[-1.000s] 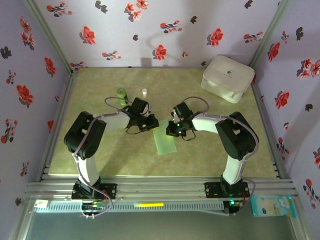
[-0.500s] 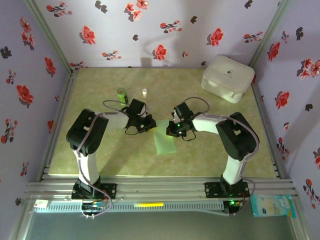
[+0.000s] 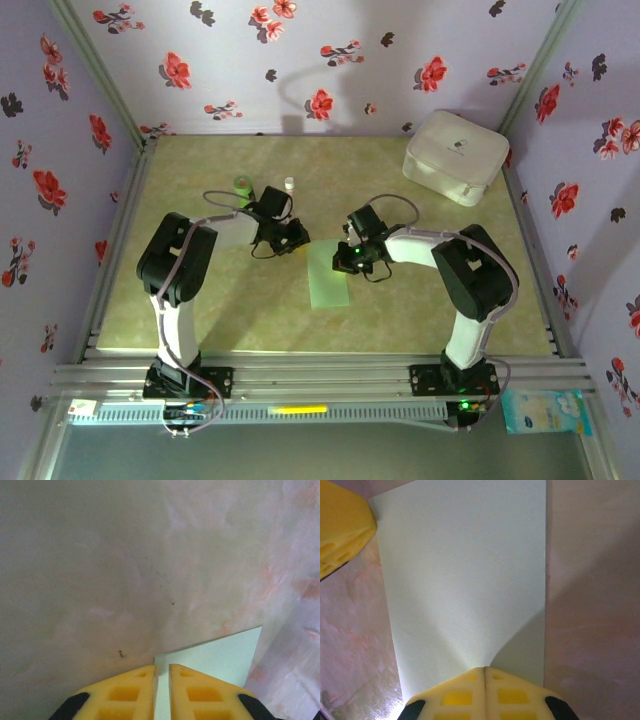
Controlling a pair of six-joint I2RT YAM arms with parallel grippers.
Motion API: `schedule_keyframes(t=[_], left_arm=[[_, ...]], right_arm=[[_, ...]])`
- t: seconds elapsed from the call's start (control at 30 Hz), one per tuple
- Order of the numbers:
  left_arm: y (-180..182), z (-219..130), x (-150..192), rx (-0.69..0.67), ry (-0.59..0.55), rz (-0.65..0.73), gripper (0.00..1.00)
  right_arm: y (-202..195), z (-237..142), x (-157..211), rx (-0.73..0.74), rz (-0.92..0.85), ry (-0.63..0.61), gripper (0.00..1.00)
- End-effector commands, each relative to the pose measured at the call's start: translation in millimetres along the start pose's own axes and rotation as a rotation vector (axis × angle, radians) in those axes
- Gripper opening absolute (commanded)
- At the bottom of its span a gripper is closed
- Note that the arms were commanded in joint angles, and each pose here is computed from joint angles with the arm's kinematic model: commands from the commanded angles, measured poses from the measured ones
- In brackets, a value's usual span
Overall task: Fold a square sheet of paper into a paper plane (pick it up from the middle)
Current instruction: First fold the square sheet of paper in half at the center of the table.
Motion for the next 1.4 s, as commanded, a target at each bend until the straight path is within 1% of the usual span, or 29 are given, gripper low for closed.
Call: schedule_keyframes(t=[0.0, 0.07, 0.17, 0.23, 0.33, 0.5, 0.67, 0.77, 0.87, 1.1, 1.27, 1.37], left_arm=[[12, -1, -7, -0.085, -0.022, -0.042, 0.16], [5, -6, -10, -0.056, -0.027, -0.029, 0.17], [-16, -22, -11, -0.002, -0.033, 0.032, 0.19], [-28, -34, -6, 0.009, -0.035, 0.072, 0.21], [-34, -43, 6, 0.03, -0.03, 0.088, 0.22], [-45, -41, 36, 0.112, 0.029, 0.127, 0.18], [-55, -25, 67, 0.213, 0.089, 0.143, 0.11], [-52, -15, 81, 0.223, 0.112, 0.132, 0.08], [-40, -8, 92, 0.214, 0.127, 0.107, 0.06], [-10, 1, 115, 0.154, 0.175, 0.074, 0.05], [-3, -2, 122, 0.128, 0.183, 0.068, 0.05], [-9, -12, 120, 0.143, 0.158, 0.083, 0.06]], right_arm=[[-56, 14, 23, 0.282, 0.117, 0.091, 0.0], [-55, 14, 23, 0.281, 0.116, 0.089, 0.0], [-54, 13, 23, 0.28, 0.116, 0.088, 0.0], [-53, 12, 21, 0.277, 0.114, 0.084, 0.0], [-50, 12, 20, 0.271, 0.111, 0.08, 0.0], [-49, 11, 19, 0.267, 0.114, 0.079, 0.0], [-48, 10, 19, 0.267, 0.112, 0.074, 0.0], [-49, 10, 19, 0.268, 0.113, 0.076, 0.0], [-50, 11, 20, 0.271, 0.116, 0.078, 0.0], [-52, 11, 22, 0.277, 0.115, 0.075, 0.0], [-52, 11, 21, 0.273, 0.112, 0.076, 0.0], [-48, 11, 20, 0.245, 0.095, 0.077, 0.0]])
Point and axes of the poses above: each hand's point on the last joint's axis, 136 mm out from that joint toward the fingers, its own z axis out along the fingers, its own y axis along the line the jaws close on, x = y × z, the point moved 10 cm from there along -z, back along the fingers, and after that the axes turned 12 degrees about z, right-handed, at the moved point
